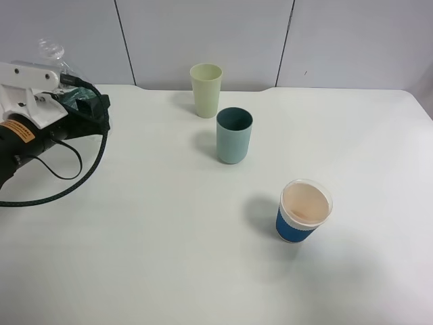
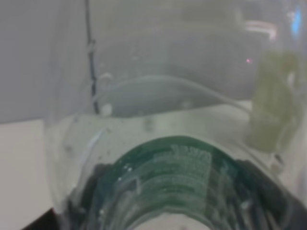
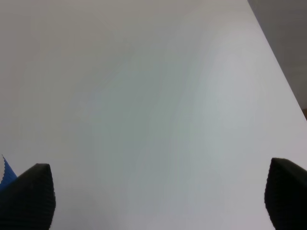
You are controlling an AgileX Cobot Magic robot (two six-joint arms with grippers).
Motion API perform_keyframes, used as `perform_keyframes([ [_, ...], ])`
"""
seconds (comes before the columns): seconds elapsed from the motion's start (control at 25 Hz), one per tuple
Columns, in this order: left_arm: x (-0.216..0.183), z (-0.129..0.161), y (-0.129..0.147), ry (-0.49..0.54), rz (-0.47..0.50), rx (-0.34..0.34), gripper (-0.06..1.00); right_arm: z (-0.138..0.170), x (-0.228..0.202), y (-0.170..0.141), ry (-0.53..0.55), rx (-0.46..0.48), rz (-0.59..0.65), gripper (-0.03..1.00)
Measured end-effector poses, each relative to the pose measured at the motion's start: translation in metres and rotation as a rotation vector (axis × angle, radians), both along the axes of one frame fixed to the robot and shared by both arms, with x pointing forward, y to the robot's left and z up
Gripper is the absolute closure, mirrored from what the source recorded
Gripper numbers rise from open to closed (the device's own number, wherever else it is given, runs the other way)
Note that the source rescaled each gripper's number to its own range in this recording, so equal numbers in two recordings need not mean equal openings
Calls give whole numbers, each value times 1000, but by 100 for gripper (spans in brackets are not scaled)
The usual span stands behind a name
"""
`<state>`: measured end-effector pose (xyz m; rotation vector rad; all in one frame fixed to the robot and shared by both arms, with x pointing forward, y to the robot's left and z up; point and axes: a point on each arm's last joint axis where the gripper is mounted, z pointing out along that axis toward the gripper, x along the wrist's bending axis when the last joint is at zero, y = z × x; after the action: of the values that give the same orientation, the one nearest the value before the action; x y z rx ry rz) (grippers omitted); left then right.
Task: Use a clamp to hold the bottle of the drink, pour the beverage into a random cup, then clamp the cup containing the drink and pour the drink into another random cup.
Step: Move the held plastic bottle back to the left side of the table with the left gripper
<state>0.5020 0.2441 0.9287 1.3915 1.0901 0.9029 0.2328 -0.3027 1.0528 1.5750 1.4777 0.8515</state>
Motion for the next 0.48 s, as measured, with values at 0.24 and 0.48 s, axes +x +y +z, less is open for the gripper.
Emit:
perform_keyframes([
  [0.24,2,-26,-1,72,-32,77,87,0,0,0,0,0,0,18],
  [0.48,1,-46,-5,96,-96,140,87,0,0,0,0,0,0,18],
])
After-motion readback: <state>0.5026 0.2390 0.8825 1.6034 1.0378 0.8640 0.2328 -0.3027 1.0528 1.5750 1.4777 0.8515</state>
